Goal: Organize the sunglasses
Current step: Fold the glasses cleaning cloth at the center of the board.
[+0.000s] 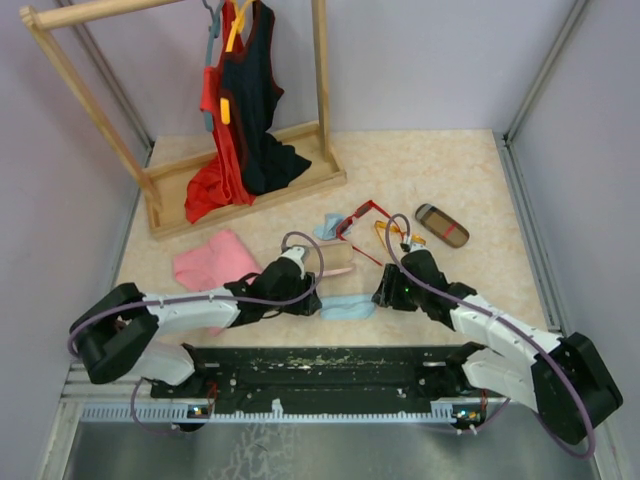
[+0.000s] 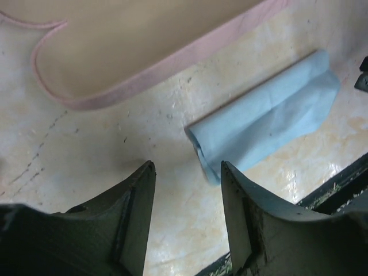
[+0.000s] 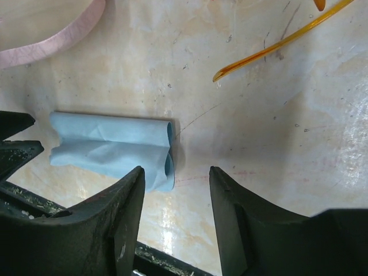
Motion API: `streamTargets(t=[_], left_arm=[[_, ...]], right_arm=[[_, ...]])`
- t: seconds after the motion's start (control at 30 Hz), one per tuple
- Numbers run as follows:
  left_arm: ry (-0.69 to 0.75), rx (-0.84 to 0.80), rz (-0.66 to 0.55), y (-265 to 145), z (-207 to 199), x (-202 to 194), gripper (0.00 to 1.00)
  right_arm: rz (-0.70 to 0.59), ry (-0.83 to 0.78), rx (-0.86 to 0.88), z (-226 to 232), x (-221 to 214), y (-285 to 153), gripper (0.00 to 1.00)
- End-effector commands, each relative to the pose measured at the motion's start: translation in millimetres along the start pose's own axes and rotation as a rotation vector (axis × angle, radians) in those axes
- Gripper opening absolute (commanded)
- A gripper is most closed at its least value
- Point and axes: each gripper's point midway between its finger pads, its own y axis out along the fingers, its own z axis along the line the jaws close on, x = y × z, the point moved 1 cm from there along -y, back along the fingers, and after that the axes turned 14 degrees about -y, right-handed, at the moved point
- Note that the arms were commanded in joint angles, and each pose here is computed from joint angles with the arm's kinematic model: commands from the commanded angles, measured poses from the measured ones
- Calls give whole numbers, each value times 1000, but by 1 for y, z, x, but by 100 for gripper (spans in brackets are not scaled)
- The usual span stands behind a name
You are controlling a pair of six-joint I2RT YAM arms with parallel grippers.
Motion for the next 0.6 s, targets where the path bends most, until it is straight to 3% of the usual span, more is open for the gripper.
streamTargets(t=[0.0, 0.2, 0.57], left_arm=[[-43, -2, -40, 11, -12, 15, 55], [-75, 4, -43, 11, -20, 21, 52], [-54, 210, -11, 19, -9, -8, 47]], right_arm=[[-100, -36, 43, 14, 35, -3, 49], [-88, -47, 34, 12, 33, -1, 47], [-81, -55, 24, 8, 28, 0, 46]])
